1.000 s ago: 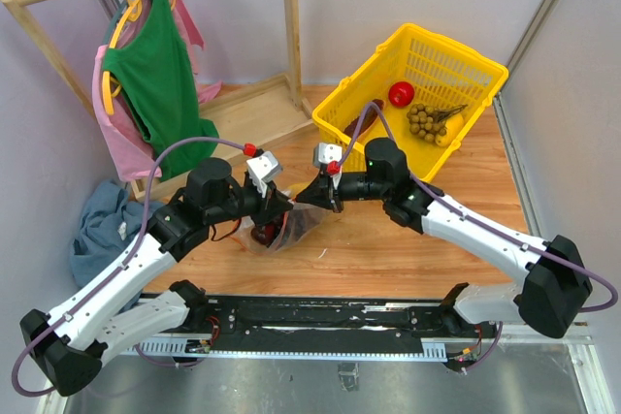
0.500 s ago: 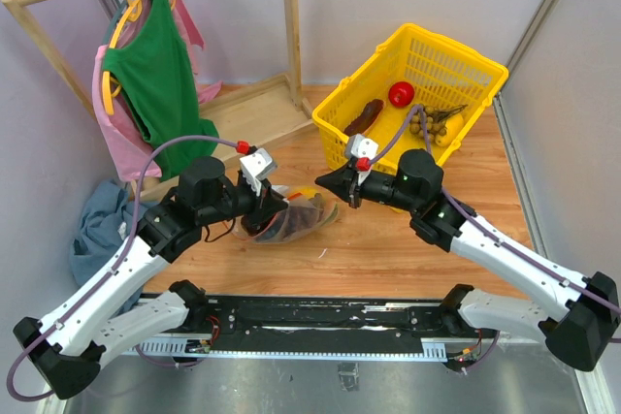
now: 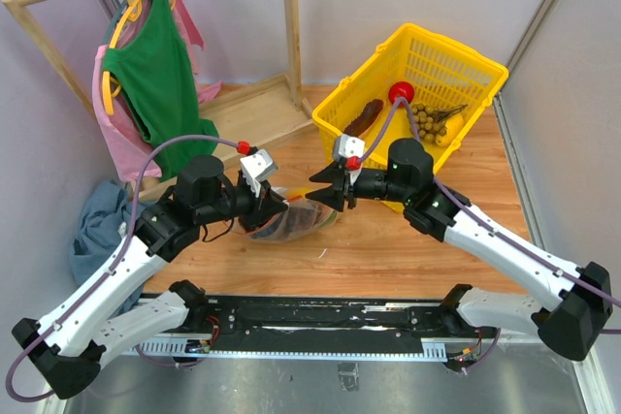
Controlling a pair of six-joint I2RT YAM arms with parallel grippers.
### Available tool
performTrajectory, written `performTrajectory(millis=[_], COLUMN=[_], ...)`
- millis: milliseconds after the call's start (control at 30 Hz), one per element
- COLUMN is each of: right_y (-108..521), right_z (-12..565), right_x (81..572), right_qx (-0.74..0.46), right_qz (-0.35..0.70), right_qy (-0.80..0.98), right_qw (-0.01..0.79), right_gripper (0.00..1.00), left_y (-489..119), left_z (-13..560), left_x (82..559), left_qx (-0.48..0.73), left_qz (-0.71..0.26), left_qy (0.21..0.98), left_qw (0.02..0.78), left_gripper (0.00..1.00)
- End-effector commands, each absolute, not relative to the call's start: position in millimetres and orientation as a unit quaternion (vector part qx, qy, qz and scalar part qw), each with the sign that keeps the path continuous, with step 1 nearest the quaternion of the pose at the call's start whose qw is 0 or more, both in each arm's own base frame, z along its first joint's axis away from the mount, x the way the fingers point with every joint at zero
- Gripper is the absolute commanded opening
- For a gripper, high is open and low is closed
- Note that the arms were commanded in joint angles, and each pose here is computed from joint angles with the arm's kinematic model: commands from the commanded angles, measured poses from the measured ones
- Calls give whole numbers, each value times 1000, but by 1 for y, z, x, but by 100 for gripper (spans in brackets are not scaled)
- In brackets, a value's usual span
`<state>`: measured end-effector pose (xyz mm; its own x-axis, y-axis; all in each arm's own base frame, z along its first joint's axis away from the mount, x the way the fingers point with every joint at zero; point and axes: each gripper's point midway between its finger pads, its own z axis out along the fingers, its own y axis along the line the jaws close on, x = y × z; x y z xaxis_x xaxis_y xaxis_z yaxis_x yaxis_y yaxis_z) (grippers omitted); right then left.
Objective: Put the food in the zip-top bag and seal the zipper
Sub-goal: Zip the zipper food storage bag at the center of the board.
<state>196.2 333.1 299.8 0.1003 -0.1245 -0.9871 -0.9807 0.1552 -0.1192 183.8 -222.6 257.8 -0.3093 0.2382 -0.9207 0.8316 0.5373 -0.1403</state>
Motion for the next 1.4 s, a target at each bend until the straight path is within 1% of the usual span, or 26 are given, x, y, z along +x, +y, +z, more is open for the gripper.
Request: performTrajectory(millis=[0,100,233,300,400,433,467,600,733,833,933,967,1033,1067,1133,1167,1233,1367], right_y=[345,355,362,363,363,361,359,348,333,326,327,328,332,334,340,343,351,362], right_z=[302,292,278,275,277,279,282,294,310,309,309,311,311,311,310,311,307,304], right_x=[186,184,190,190,194,196,198,204,197,194,181,178,172,171,171,170,172,174], right_qx=[-559,-576,-586,-589,-582,-576,-567,-532,-513,-507,-524,-530,-546,-552,-560,-565,-569,-574], right_qz=[429,439,432,433,427,424,418,399,393,390,408,414,424,426,427,428,433,442], right_qy=[495,489,494,492,499,503,507,521,520,530,512,505,494,490,484,480,481,479], right_qw=[508,486,475,473,479,486,496,535,558,557,544,541,528,524,519,517,507,495], right_gripper=[44,44,37,30,7,2,1,1,1,1,1,4,22,29,36,38,39,38], left_y=[-231,-233,-234,-234,-231,-230,-228,-219,-215,-216,-221,-223,-226,-228,-230,-232,-234,-237], left_z=[292,294,294,293,291,291,290,292,295,296,299,300,301,302,303,303,303,302], left_x=[183,183,183,183,183,184,184,186,184,181,177,176,175,175,174,174,174,175], left_qx=[377,380,385,385,382,379,375,355,350,353,364,367,373,377,383,385,389,394], left_qz=[-339,-344,-344,-343,-339,-336,-333,-319,-315,-321,-334,-338,-345,-348,-351,-354,-358,-360], left_qy=[700,695,694,695,698,701,704,714,716,714,705,703,700,697,694,692,689,687], left_qw=[502,504,502,501,501,502,503,512,516,512,508,507,502,501,498,498,496,492], left_gripper=[0,0,0,0,0,0,0,0,0,0,0,0,0,0,0,0,0,0])
